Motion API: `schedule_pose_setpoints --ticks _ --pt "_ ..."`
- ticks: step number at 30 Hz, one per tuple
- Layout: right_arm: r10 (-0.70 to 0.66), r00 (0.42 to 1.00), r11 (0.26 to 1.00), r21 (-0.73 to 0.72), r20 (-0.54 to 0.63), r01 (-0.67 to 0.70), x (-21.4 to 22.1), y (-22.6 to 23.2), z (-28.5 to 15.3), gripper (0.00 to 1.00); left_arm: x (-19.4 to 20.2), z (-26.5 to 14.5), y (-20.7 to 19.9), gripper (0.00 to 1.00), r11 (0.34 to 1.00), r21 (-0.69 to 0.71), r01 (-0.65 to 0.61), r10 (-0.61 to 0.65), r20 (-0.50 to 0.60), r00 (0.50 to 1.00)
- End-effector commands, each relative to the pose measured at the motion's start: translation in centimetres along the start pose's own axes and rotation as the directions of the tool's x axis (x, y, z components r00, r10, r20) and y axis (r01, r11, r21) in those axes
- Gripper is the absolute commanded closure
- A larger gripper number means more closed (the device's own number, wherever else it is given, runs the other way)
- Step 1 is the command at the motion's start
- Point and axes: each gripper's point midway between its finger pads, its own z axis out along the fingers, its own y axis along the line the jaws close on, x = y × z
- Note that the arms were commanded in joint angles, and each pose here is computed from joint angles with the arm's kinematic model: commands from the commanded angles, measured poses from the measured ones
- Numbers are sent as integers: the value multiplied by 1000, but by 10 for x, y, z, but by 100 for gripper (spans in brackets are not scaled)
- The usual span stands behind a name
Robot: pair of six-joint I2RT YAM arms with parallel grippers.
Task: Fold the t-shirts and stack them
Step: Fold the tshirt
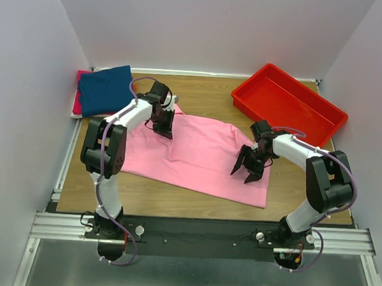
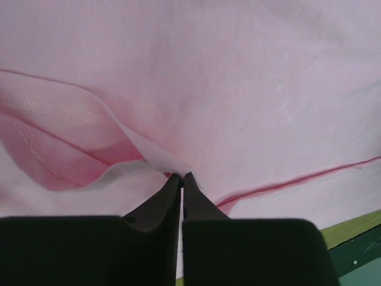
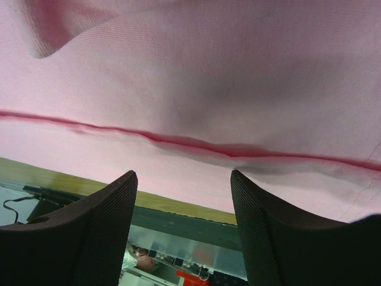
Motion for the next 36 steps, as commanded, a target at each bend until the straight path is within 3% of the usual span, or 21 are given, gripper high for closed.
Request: schedule_pose_setpoints --ticks 1,7,9,14,18,22,28,36 --pt "-8 1000 1000 23 10 8 -5 0 0 29 -4 4 -7 89 1000 7 -29 30 -11 1000" --pt "-11 1000 1000 23 12 11 -7 0 0 29 -13 6 -22 73 998 43 -37 37 3 999" --pt "-11 1000 1000 23 18 11 -8 0 -1 29 -18 3 -32 62 997 75 -34 33 14 999" --pt "-33 996 999 8 81 33 -19 9 -13 28 -53 -20 -62 55 982 178 -62 40 122 992" --pt "-54 983 999 8 176 53 -37 18 -29 28 -79 -49 -67 51 982 164 -93 55 223 973" --pt "-67 960 998 32 272 61 -57 23 -44 28 -79 -65 -32 50 992 115 -54 18 289 957" --pt "-109 931 991 111 347 74 -74 12 -48 28 -27 -45 42 49 999 15 40 -42 215 976" --pt "-153 883 988 69 444 136 -102 40 -69 34 -11 -57 92 49 993 -28 117 -106 250 962"
